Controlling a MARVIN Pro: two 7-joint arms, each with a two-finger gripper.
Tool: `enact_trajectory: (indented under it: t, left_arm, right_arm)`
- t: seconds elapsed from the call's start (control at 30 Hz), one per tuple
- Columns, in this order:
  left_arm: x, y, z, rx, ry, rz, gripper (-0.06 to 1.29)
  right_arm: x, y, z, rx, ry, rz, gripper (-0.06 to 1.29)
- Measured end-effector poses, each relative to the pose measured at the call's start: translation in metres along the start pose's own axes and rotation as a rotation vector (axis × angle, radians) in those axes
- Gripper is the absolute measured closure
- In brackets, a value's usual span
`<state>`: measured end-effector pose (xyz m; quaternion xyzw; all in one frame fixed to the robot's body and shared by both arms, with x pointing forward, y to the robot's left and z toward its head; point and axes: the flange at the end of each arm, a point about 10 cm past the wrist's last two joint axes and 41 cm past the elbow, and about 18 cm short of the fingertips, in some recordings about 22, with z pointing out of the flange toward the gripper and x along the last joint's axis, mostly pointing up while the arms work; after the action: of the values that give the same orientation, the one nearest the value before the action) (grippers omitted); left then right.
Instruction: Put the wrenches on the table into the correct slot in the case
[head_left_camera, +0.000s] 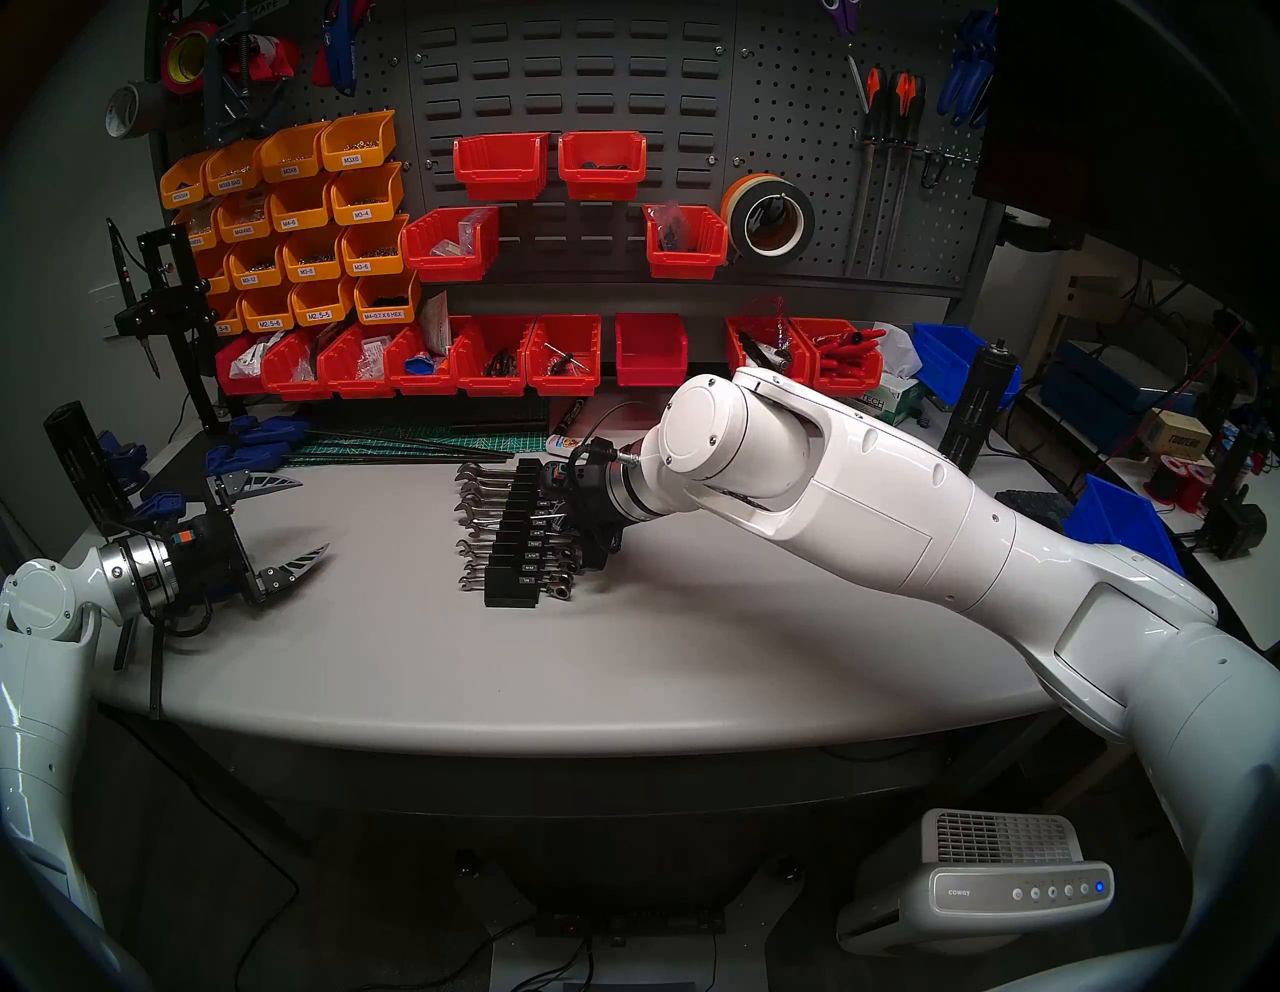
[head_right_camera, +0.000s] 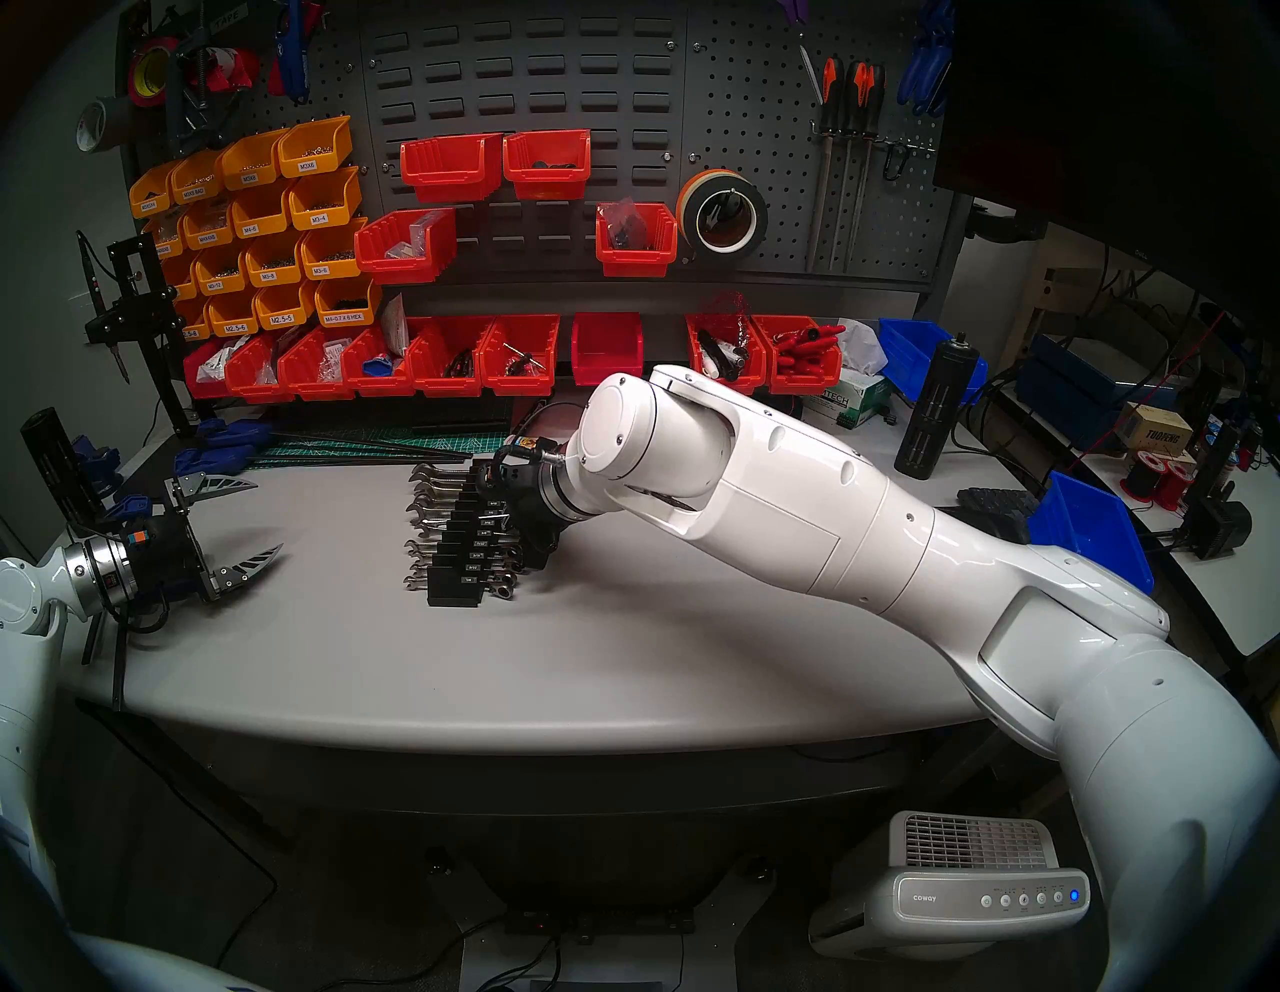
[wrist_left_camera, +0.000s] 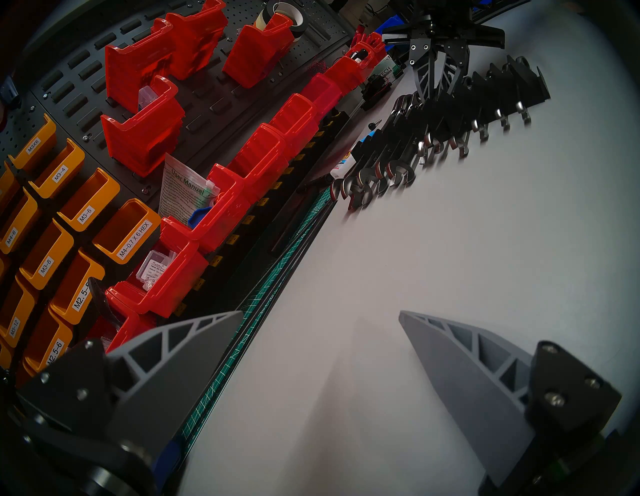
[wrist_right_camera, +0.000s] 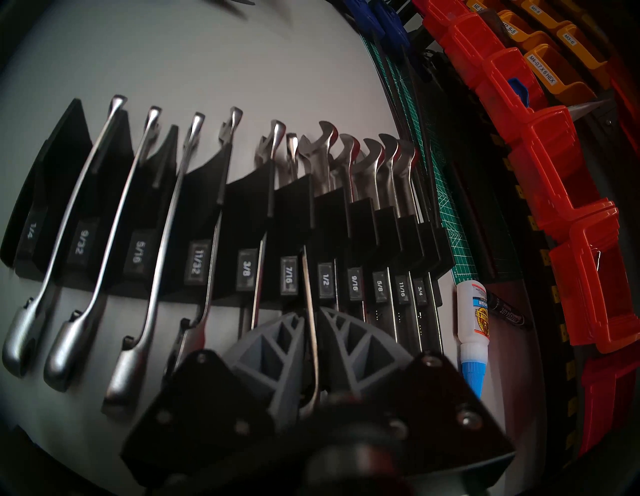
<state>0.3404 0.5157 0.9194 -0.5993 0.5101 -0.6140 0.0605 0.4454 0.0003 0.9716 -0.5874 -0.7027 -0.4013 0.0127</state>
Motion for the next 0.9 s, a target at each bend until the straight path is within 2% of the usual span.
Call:
enact_trajectory:
  t: [0.3, 0.47, 0.6, 0.9]
  left_arm:
    - [0.0, 0.0, 0.0, 0.0, 0.0, 0.0, 0.0]
    - [0.0, 0.0, 0.0, 0.0, 0.0, 0.0, 0.0]
    - [0.0, 0.0, 0.0, 0.0, 0.0, 0.0, 0.0]
    - [0.0, 0.0, 0.0, 0.0, 0.0, 0.0, 0.0]
  right_arm:
    - [0.0026, 0.004, -0.0017, -0.013, 0.005, -0.01, 0.95]
    - [0.0033, 0.0045, -0.0016, -0.013, 0.006, -0.011, 0.84]
    - [0.0034, 0.0046, -0.0015, -0.012, 0.005, -0.011, 0.64]
    - [0.0036, 0.0049, -0.0016, -0.013, 0.004, -0.01, 0.63]
